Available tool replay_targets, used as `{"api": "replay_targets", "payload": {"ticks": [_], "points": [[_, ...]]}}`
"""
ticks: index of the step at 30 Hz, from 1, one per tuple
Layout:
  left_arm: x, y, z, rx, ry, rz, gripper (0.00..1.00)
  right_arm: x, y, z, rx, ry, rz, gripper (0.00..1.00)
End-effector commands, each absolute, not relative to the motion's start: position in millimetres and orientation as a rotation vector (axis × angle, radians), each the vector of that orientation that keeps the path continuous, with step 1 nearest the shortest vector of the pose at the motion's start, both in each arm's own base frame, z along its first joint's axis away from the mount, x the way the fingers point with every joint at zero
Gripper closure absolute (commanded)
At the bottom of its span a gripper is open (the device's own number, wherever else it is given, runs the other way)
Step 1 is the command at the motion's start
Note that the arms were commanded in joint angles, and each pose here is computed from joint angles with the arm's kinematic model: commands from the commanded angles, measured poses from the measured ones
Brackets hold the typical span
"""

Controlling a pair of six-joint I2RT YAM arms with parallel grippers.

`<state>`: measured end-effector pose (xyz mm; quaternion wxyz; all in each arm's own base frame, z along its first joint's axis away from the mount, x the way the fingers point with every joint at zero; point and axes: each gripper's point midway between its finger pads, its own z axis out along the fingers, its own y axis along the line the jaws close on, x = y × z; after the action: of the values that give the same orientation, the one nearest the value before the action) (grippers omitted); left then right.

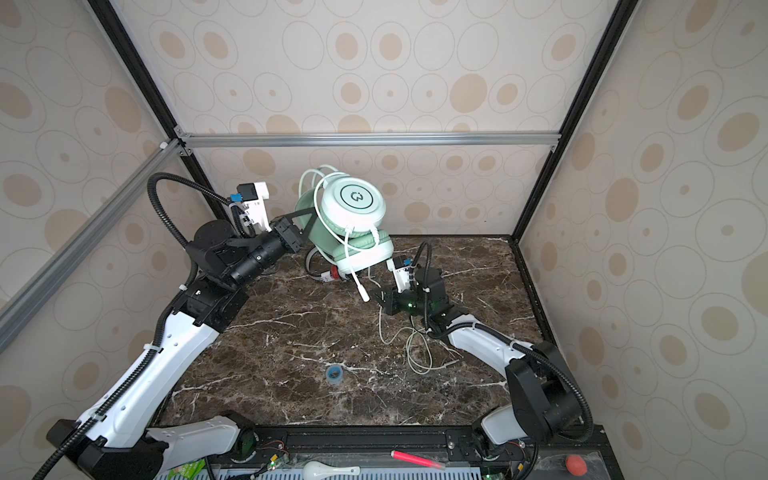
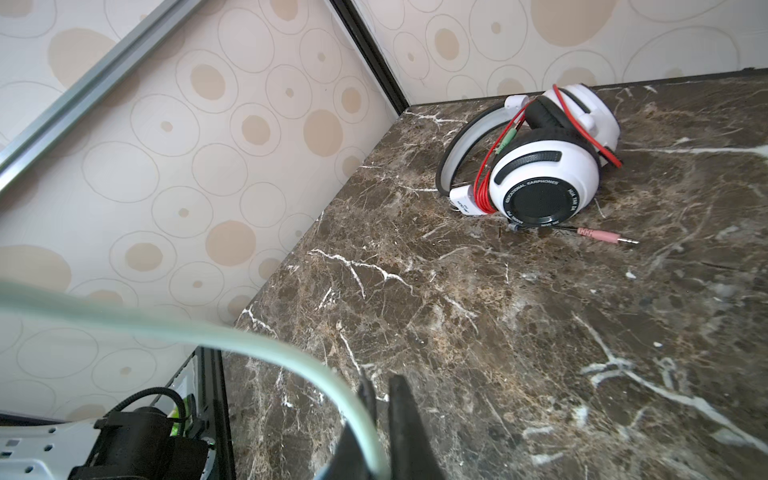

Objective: Wrap the headphones

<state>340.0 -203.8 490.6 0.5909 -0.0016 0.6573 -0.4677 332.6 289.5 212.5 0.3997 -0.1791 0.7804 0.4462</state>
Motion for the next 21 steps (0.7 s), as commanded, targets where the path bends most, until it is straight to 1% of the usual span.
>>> {"api": "replay_targets", "payload": {"ticks": [1, 2, 6, 10, 18, 21], "points": [[337, -187, 532, -0.111, 1.373, -1.139, 1.00, 327, 288, 210, -0.451, 1.974, 1.109, 0.98], [338, -187, 532, -0.122, 1.372, -1.135, 1.00, 326, 288, 210, -0.452, 1.972, 1.105, 1.00], [346, -178, 526, -0.187, 1.372, -1.102, 1.00, 316, 291, 206, -0.484, 1.998, 1.082, 1.00], [354, -169, 521, -0.253, 1.376, -1.050, 1.00, 298, 293, 200, -0.546, 2.042, 1.015, 1.00], [387, -138, 488, -0.442, 1.529, -0.757, 1.00, 249, 293, 205, -0.721, 2.074, 0.826, 1.00], [393, -130, 481, -0.473, 1.530, -0.696, 1.00, 234, 294, 209, -0.796, 2.078, 0.772, 1.00]]}}
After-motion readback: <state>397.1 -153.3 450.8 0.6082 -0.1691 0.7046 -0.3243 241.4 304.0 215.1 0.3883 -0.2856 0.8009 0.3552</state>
